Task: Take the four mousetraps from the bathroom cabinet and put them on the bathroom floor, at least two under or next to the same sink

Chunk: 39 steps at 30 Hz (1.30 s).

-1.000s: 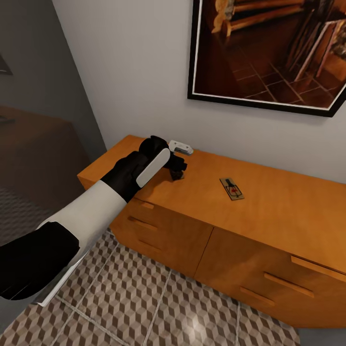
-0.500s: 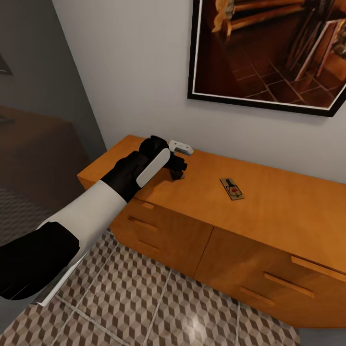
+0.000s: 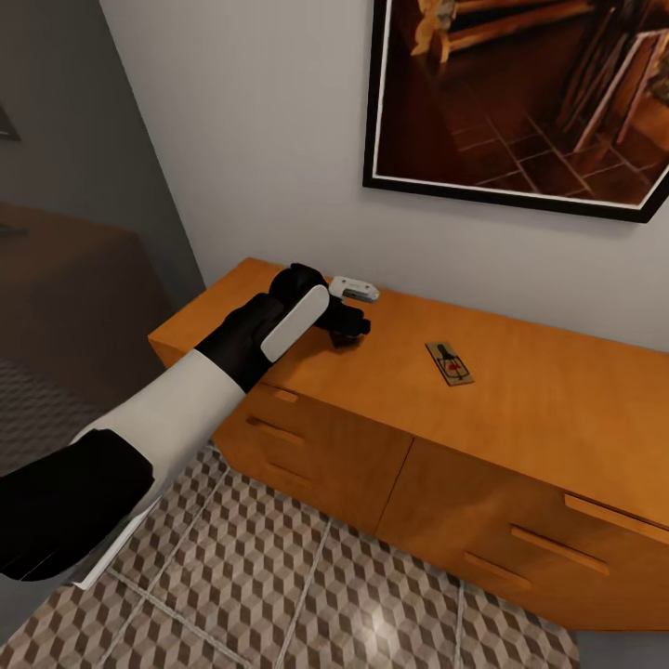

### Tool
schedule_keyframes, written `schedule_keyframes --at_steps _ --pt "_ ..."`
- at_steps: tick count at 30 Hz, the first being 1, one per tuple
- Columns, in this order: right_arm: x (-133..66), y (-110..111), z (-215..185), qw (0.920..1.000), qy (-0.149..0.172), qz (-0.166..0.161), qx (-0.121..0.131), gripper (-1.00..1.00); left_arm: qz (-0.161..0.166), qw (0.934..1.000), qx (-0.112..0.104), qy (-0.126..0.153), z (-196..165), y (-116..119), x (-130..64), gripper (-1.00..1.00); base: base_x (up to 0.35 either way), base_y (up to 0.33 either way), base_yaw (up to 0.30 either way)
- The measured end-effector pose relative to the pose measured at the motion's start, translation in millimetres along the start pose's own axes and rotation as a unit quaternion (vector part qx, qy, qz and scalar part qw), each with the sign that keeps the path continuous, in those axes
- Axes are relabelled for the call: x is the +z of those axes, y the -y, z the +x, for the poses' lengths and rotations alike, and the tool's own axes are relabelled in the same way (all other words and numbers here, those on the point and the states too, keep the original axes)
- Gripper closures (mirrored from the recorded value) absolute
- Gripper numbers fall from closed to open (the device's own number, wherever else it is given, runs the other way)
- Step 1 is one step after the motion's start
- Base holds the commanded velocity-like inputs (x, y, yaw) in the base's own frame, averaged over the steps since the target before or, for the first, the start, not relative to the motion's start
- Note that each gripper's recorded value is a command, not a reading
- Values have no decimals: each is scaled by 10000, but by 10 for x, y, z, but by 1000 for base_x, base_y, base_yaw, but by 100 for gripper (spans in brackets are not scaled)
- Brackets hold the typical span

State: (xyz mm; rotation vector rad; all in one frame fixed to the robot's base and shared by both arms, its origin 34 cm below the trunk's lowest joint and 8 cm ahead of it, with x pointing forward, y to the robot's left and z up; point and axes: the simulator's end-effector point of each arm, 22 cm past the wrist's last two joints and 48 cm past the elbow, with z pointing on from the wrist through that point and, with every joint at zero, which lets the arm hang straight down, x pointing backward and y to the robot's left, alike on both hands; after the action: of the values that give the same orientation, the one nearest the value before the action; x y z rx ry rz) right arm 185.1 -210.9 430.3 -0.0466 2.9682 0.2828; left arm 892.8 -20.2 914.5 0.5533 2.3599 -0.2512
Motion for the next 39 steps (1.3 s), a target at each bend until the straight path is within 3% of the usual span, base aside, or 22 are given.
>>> schedule_keyframes --at_steps 39 --pt "0 -1 2 10000 -3 -3 1 100 26 9999 10 -130 158 35 74 -100 0 0 0"
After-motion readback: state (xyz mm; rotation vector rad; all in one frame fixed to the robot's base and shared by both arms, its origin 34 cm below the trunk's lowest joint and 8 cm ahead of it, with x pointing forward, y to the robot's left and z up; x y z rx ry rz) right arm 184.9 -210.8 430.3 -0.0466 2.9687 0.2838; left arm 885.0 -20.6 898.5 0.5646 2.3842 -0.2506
